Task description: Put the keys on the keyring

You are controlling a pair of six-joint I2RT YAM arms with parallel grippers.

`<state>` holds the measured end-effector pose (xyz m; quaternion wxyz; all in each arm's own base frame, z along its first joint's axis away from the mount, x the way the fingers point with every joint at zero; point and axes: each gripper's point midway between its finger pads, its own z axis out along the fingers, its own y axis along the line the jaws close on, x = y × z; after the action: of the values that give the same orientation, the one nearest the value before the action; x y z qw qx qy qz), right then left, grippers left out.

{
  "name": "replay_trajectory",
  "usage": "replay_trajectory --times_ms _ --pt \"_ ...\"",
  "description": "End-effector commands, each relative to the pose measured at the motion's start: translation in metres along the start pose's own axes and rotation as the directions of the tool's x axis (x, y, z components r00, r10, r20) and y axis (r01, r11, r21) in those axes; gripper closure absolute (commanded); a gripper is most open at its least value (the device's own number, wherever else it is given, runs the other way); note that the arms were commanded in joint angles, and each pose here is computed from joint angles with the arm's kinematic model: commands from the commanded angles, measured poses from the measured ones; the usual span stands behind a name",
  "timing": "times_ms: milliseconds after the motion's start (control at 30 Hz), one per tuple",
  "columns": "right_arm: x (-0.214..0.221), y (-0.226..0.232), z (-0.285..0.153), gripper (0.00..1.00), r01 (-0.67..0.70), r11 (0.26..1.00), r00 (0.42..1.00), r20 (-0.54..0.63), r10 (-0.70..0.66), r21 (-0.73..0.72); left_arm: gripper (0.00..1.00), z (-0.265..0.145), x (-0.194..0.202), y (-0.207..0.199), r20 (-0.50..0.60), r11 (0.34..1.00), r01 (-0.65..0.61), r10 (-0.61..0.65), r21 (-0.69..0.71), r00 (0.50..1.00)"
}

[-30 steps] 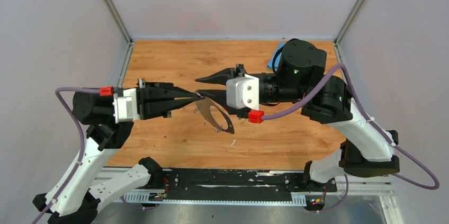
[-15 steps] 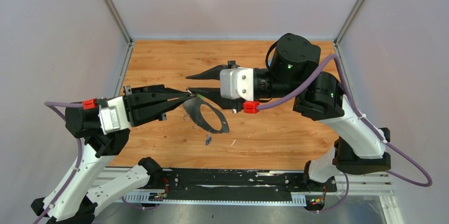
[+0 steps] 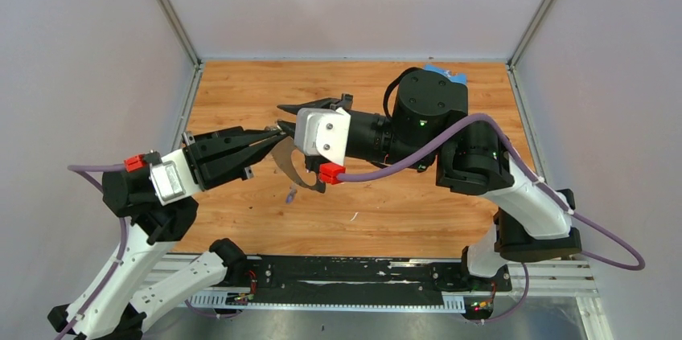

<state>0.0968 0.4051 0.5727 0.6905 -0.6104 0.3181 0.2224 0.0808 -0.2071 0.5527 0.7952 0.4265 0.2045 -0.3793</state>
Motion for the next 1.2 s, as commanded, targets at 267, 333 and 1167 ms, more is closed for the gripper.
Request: replay_trajectory --times_ms 267,333,1167 --pt "0.035 0.072 0.0 0.55 -0.042 0.958 0.995 -0.1 0.014 -0.285 1.0 -0.005 0.014 -0.024 -0.002 0.993 -0.027 0.027 0.113 1.0" --pt "0.036 0.072 -0.001 0.54 -0.048 0.956 0.994 -0.109 0.017 -0.289 1.0 -0.006 0.014 -0.025 -0.001 0.993 -0.029 0.029 0.114 1.0" --pt "0.044 0.04 -0.024 0.53 -0.122 0.959 0.988 -0.122 0.093 -0.255 1.0 -0.015 0.007 -0.036 0.019 0.987 -0.069 0.067 0.146 0.998"
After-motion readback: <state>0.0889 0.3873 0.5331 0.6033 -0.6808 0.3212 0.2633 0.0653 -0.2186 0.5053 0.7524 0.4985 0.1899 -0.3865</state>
